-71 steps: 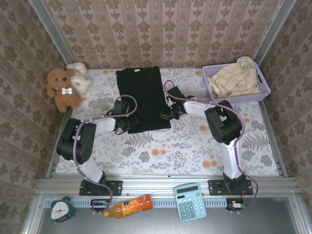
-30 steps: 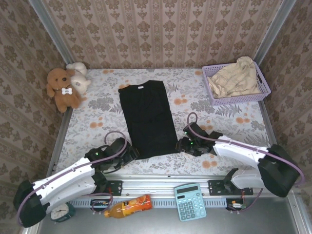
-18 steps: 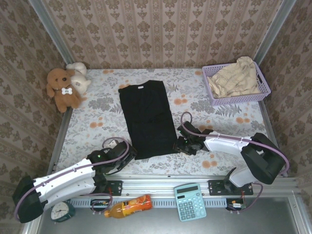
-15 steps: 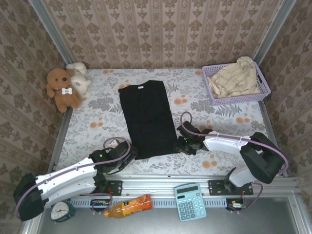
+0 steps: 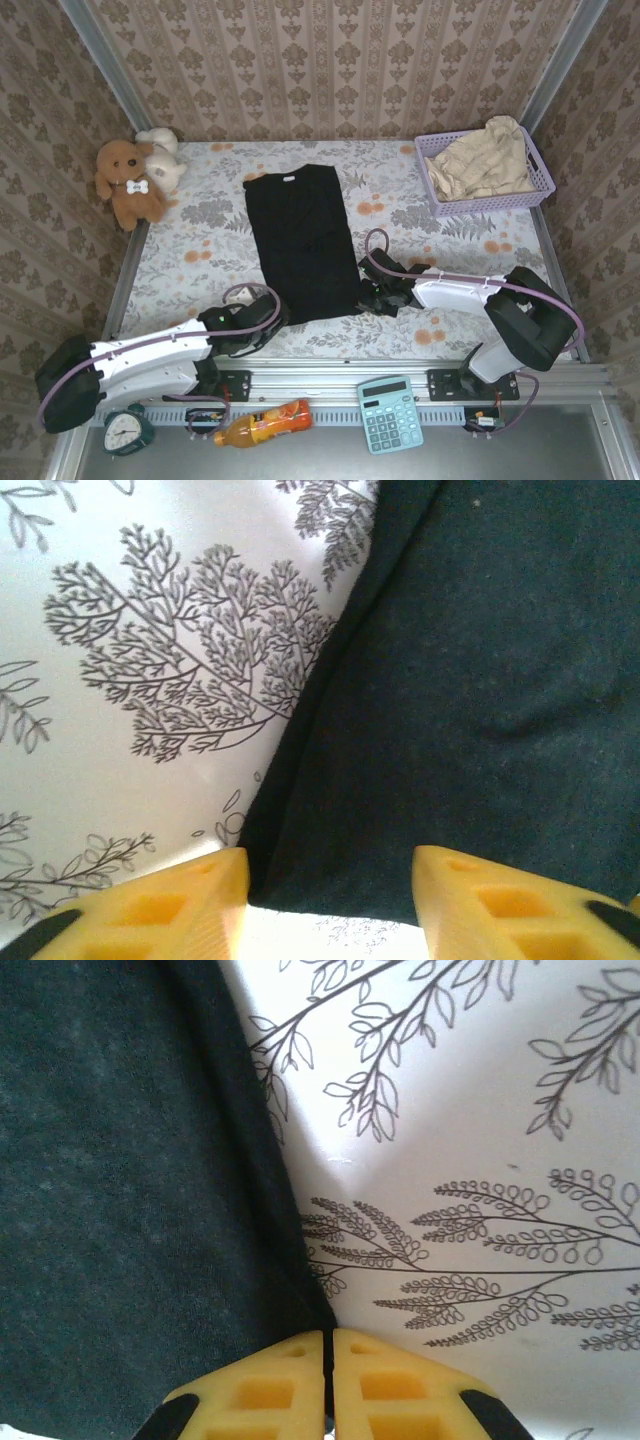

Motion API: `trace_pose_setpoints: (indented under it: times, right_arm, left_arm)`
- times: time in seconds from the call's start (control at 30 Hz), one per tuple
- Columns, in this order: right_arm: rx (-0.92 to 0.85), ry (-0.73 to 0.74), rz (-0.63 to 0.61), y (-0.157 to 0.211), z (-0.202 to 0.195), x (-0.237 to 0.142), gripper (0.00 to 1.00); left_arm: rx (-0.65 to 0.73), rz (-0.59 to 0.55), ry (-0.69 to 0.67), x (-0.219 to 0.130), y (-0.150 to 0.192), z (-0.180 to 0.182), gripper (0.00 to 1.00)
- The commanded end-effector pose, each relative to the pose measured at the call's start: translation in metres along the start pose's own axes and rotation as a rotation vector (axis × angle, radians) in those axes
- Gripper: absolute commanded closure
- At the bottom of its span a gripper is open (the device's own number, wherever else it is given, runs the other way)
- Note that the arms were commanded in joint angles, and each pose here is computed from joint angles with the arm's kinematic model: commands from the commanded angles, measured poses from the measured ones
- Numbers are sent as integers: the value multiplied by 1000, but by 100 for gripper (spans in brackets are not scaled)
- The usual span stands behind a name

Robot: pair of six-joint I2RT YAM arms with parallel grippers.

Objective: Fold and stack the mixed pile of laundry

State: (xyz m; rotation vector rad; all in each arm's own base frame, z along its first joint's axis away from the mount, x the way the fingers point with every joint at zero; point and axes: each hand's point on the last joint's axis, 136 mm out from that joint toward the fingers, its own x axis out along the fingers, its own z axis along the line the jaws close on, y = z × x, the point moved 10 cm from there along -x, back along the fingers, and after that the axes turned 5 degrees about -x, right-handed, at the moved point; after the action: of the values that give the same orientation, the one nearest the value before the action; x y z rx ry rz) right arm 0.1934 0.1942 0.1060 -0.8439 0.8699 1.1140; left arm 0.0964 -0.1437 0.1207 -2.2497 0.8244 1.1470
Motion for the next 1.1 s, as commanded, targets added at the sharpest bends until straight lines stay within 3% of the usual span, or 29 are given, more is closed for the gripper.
trace_pose_setpoints:
  times: [0.0,0.37,0.77,1.0,1.07]
  right_arm:
    - [-26,-17,9,0,6,2,91]
    - [-36,-9,12,3,5,0,93]
    - [-54,9,9,1,10,3,94]
    - [-70,31,16,4,6,2,94]
    - [-75,32,13,5,5,1,94]
  left_arm:
    - [-41,-40,3,4,1,1,57]
    - [-68,-92,-123,7,-1,20,63]
    - [-81,-62,-111,24,7,17,64]
    - [-54,-29,-95,36,8,8,85]
    - [-20,-7,-98,37,6,1,100]
